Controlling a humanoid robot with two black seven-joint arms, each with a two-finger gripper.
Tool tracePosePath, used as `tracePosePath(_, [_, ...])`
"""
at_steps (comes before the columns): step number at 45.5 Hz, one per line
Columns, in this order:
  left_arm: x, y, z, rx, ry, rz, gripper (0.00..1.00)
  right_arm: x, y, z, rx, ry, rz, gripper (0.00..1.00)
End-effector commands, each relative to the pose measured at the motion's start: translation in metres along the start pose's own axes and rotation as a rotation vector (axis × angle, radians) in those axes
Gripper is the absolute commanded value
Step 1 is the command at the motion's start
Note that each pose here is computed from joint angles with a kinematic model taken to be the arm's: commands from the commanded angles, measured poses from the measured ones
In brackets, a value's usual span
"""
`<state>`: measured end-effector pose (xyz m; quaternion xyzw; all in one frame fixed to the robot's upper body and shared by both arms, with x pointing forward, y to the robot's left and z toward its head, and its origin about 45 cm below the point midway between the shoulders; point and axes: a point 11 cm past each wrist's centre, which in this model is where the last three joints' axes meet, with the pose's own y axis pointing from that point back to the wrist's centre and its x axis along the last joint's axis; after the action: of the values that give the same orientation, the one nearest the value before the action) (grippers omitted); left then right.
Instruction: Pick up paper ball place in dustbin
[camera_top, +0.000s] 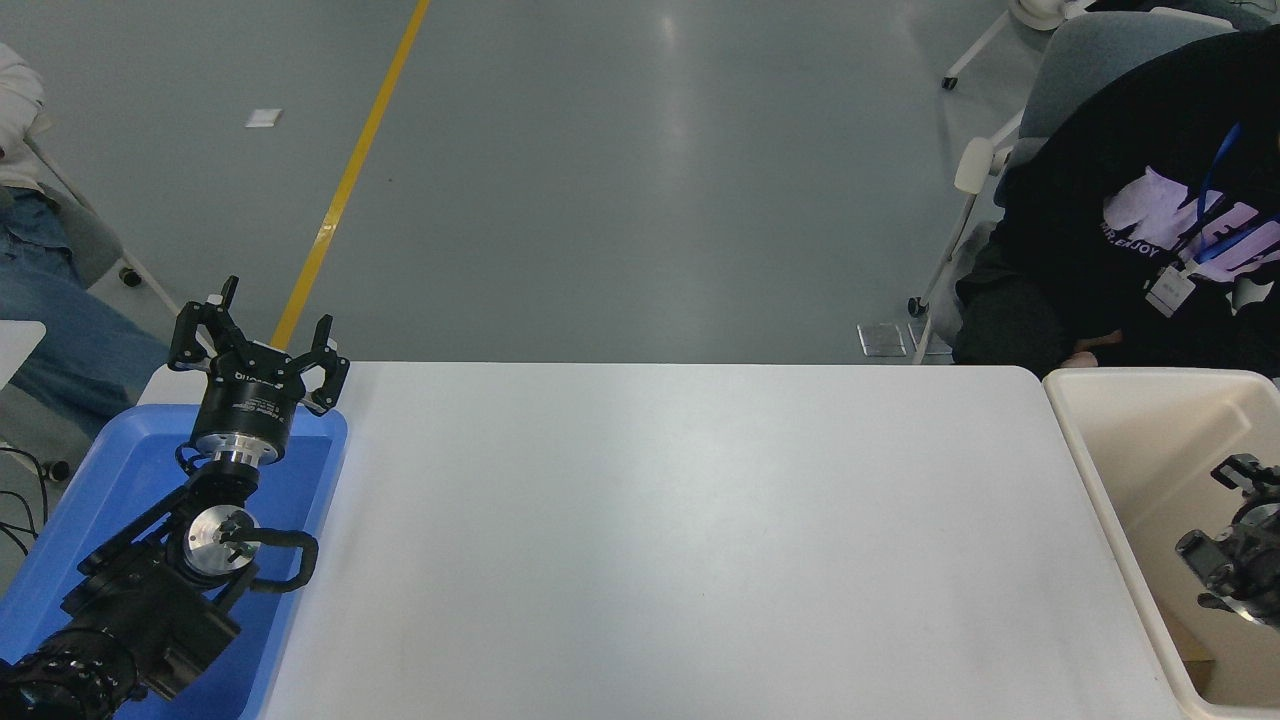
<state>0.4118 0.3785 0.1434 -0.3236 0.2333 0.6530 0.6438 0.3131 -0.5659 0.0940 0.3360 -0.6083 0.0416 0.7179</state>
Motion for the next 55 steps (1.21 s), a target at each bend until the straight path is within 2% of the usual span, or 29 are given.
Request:
tracePosePath(1, [0.000, 0.000, 0.000, 0.000, 0.000, 0.000, 0.99, -0.001, 0.001, -0.004, 0.006, -0.017, -0.021, 0.68])
tracePosePath(3, [0.000, 0.000, 0.000, 0.000, 0.000, 0.000, 0.99, -0.003, 0.002, -0.006, 0.009, -0.020, -0.034, 0.68])
tracePosePath(6, [0.000, 0.000, 0.000, 0.000, 0.000, 0.000, 0.99, -0.004, 0.002, -0.005, 0.010, -0.021, -0.046, 0.74])
tracePosePath(8, [0.000, 0.000, 0.000, 0.000, 0.000, 0.000, 0.99, -0.007, 0.003, -0.006, 0.012, -0.023, -0.060, 0.80])
tracePosePath(10, [0.000, 0.000, 0.000, 0.000, 0.000, 0.000, 0.99, -0.020, 0.007, -0.008, 0.021, -0.009, -0.098, 0.90])
tracePosePath(13, [0.000, 0.000, 0.000, 0.000, 0.000, 0.000, 0.99, -0.021, 0.008, -0.009, 0.025, -0.015, -0.102, 0.89])
tracePosePath(18, [0.000, 0.000, 0.000, 0.000, 0.000, 0.000, 0.99, -0.013, 0.006, -0.007, 0.018, -0.018, -0.082, 0.91])
tracePosePath(23, [0.000, 0.000, 0.000, 0.000, 0.000, 0.000, 0.99, 0.014, -0.002, -0.002, 0.002, -0.061, -0.041, 0.92])
tracePosePath(27, [0.000, 0.000, 0.000, 0.000, 0.000, 0.000, 0.99, 0.003, 0.001, -0.003, 0.005, -0.049, -0.057, 0.92])
tracePosePath(31, [0.000, 0.000, 0.000, 0.000, 0.000, 0.000, 0.99, 0.009, 0.001, -0.007, 0.011, -0.066, -0.065, 0.96])
tracePosePath(35, [0.000, 0.000, 0.000, 0.000, 0.000, 0.000, 0.99, 0.008, 0.005, -0.013, 0.029, -0.063, -0.103, 0.98])
tracePosePath(42, [0.000, 0.000, 0.000, 0.000, 0.000, 0.000, 0.99, 0.052, 0.019, -0.026, 0.094, -0.049, -0.165, 1.00])
tracePosePath(55, [0.000, 0.000, 0.001, -0.001, -0.001, -0.001, 0.99, 0.087, 0.067, -0.044, 0.167, 0.236, -0.308, 1.00])
